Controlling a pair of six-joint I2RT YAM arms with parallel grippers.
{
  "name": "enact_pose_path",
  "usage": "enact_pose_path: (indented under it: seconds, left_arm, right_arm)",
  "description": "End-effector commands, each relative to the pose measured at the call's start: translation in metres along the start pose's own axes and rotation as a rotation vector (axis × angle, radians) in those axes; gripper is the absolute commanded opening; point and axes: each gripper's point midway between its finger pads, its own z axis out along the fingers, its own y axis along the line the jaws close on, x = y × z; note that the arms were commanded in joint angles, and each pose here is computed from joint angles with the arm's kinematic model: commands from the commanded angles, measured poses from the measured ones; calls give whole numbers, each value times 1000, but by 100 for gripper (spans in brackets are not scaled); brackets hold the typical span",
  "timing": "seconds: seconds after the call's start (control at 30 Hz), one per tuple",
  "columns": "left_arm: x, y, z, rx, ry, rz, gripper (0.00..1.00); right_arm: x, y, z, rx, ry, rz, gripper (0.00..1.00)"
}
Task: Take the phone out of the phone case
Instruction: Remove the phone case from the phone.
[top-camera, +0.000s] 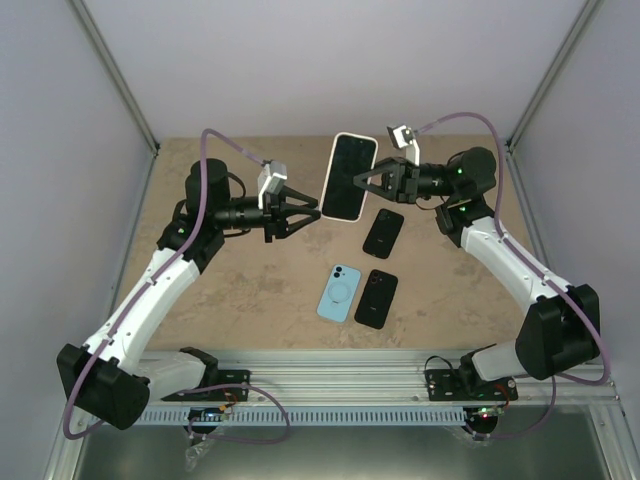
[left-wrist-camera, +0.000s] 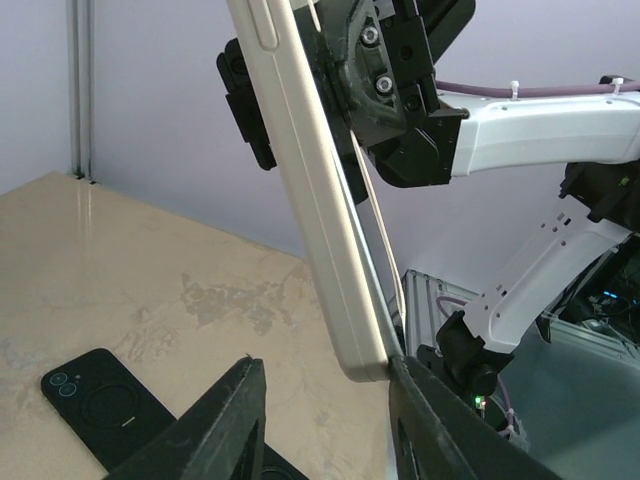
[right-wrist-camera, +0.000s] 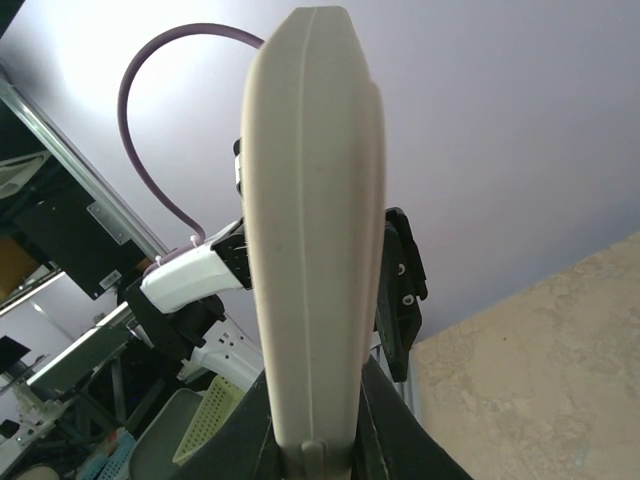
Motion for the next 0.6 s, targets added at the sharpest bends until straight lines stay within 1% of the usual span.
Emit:
enact_pose_path:
  seconds: [0.0, 0.1, 0.23, 0.37, 0.5, 0.57]
  left_arm:
    - [15, 14, 1, -41, 28, -37, 39]
    - [14, 9, 1, -13, 24, -43, 40]
    - [17, 19, 0, -75, 34, -41, 38]
    - [14, 22, 0, -87, 27, -46, 37]
    - [12, 21, 1, -80, 24, -45, 38]
    - [11, 19, 0, -76, 29, -36, 41]
  right_arm:
    - [-7, 39, 2, -61, 5, -124, 0]
    - [-8, 34, 1, -49, -2, -111, 1]
    - [-9, 36, 1, -55, -2, -112, 0]
    - [-8, 38, 0, -58, -1, -119, 1]
    - [-8, 38, 0, -55, -3, -125, 0]
    - [-9, 36, -1, -49, -9, -125, 1]
